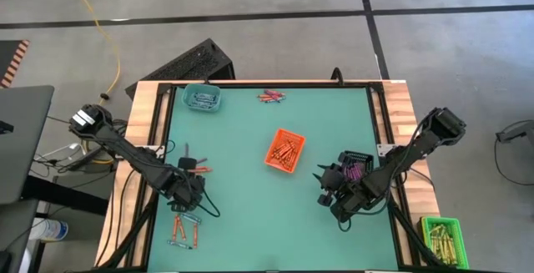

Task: Sort crayons
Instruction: Put the blue crayon into the blue bin

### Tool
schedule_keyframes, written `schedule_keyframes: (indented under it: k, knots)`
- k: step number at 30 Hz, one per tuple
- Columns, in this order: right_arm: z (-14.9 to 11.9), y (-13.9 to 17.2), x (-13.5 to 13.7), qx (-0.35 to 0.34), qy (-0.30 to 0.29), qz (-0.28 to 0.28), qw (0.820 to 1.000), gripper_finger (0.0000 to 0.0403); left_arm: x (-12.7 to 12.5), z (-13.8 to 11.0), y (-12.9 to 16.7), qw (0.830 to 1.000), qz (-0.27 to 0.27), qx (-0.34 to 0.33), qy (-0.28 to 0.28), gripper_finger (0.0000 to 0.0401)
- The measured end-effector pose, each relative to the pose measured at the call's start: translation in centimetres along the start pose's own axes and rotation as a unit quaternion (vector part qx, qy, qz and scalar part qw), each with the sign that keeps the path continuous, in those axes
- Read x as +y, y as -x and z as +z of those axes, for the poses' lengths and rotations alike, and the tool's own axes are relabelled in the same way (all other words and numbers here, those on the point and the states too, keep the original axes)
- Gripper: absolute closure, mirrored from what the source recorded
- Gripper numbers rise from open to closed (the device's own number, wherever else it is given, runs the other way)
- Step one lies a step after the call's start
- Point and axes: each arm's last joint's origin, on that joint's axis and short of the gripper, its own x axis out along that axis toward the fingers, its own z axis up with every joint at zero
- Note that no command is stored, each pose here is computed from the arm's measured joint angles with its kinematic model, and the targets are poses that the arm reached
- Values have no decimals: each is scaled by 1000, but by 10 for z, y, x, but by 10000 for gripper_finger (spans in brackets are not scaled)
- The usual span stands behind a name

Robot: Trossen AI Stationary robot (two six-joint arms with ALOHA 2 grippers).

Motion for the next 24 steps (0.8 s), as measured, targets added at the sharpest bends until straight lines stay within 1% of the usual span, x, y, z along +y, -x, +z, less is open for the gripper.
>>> schedule_keyframes:
  k: [3,8,12,16,24]
  knots:
    - [1,-2,-1,1,-5,-3,1000,262,0,3,2,1000,-1,-5,-7,298]
    - [3,-6,-3,4,-11,-11,1000,262,3,4,3,999,24,-12,-27,298]
    - [4,-7,-4,5,-12,-13,1000,262,10,5,2,999,41,-2,-33,298]
    - [4,-7,-4,5,-12,-13,1000,262,18,9,0,999,41,1,-29,298]
    - [4,-7,-4,5,-13,-12,1000,262,31,15,-3,1000,3,13,-7,298]
